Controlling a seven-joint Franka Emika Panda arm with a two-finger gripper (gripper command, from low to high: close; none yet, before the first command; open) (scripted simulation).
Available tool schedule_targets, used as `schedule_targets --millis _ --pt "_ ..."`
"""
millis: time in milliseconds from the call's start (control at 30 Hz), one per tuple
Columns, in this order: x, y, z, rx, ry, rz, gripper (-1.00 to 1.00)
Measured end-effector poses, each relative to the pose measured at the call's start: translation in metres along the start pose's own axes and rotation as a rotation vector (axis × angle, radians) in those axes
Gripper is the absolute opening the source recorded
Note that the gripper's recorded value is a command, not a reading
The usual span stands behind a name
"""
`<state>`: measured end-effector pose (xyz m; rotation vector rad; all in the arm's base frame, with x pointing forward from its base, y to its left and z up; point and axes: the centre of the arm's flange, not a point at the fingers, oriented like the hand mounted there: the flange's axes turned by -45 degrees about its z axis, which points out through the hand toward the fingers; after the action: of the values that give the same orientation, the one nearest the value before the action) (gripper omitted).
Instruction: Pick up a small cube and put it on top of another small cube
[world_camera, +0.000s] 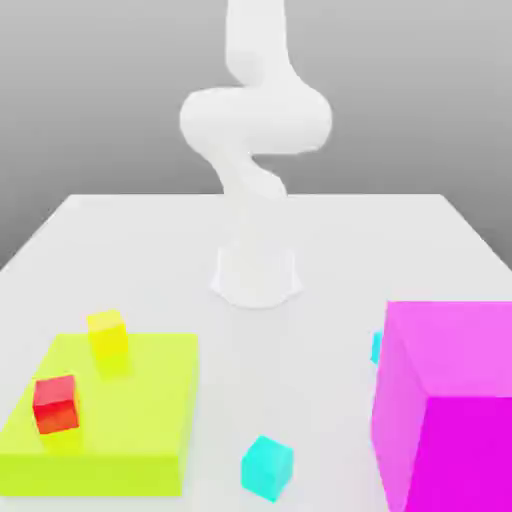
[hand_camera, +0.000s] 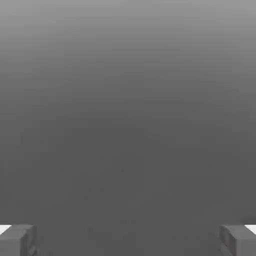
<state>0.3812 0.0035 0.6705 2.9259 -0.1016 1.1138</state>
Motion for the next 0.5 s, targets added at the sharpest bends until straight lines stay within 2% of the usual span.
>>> schedule_targets --millis 233,500 --pt "-0.031 -0.004 0.146 -0.084 -0.201 0.118 0.0" --pt "-0.113 -0.001 0.285 -0.149 -0.421 0.253 0.0"
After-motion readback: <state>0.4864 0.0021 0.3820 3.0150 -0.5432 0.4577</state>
